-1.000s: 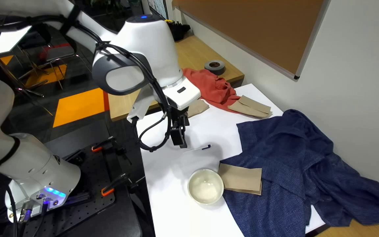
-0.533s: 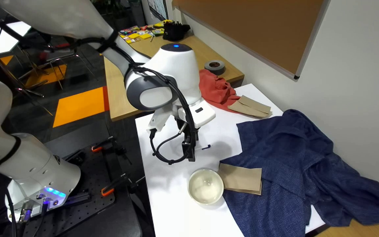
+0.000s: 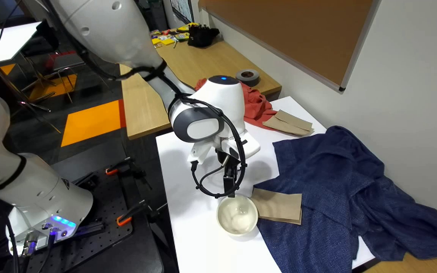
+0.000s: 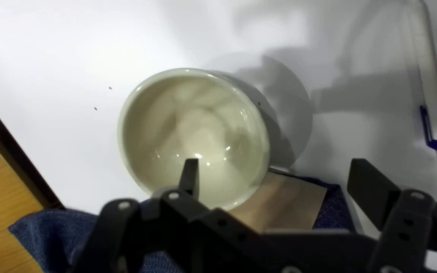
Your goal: Move the white bowl to the left
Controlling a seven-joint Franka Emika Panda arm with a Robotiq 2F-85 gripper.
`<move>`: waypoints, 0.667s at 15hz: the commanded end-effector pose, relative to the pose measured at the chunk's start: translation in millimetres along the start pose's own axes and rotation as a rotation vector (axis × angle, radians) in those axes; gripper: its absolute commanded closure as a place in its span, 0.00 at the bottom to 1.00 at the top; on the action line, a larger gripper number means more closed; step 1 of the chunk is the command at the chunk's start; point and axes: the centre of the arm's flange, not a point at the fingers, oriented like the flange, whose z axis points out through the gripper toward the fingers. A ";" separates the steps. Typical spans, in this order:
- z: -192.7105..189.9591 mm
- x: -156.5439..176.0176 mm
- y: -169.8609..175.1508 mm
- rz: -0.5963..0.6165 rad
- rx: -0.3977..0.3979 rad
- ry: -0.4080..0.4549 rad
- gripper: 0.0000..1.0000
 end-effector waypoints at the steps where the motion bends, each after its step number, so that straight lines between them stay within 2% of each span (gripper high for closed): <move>1: 21.1 16.7 -9.2 0.030 -0.014 0.008 0.00; 10: 59.1 32.5 -8.6 0.096 -0.044 -0.022 0.00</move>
